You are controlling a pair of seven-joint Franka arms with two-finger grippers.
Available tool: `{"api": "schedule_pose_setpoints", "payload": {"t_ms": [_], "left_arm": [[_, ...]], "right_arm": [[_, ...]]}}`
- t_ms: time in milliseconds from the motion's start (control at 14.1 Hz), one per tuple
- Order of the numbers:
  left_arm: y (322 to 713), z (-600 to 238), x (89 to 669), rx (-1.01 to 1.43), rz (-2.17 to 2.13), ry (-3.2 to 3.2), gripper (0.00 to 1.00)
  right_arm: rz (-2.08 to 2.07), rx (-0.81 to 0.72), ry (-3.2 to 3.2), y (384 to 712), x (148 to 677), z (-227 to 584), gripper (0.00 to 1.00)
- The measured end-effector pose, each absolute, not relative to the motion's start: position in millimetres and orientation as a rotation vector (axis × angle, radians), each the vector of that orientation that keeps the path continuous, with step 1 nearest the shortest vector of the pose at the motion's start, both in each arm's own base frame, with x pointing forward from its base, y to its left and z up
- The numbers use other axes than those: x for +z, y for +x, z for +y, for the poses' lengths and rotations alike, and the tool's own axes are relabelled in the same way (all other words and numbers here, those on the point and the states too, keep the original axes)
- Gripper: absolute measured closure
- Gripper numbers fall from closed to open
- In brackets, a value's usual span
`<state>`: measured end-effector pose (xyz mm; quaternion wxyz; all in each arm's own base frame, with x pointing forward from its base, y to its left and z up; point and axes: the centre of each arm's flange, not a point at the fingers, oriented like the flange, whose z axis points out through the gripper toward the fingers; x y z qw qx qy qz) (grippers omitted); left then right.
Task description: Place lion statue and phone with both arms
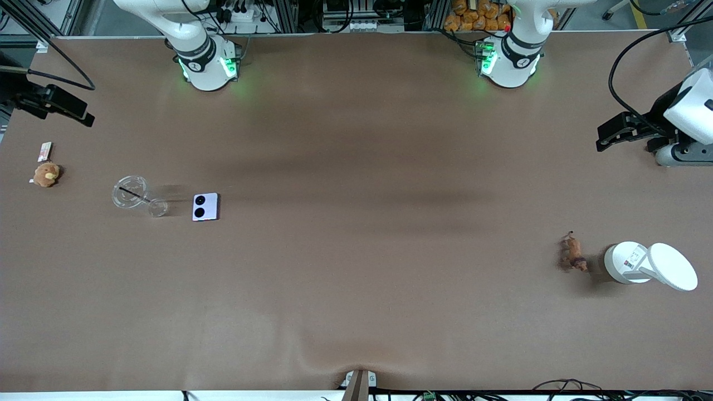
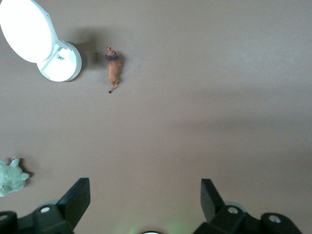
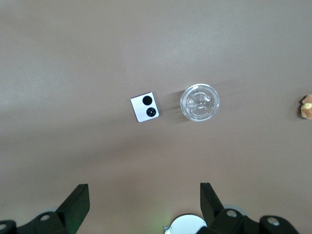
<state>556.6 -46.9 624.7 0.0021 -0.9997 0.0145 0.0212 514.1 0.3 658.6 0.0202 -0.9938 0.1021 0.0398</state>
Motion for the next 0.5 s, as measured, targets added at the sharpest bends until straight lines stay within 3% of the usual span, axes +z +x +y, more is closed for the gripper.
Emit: {"api": "schedule_pose_setpoints", "payload": {"t_ms": [498], "left_arm": [[556.9,-47.1,625.0,0.062,0.046,-3.137,0.0]], "right_arm": [[0.331,0.123,-3.09,518.1,654.3,-1.5,0.0]]}}
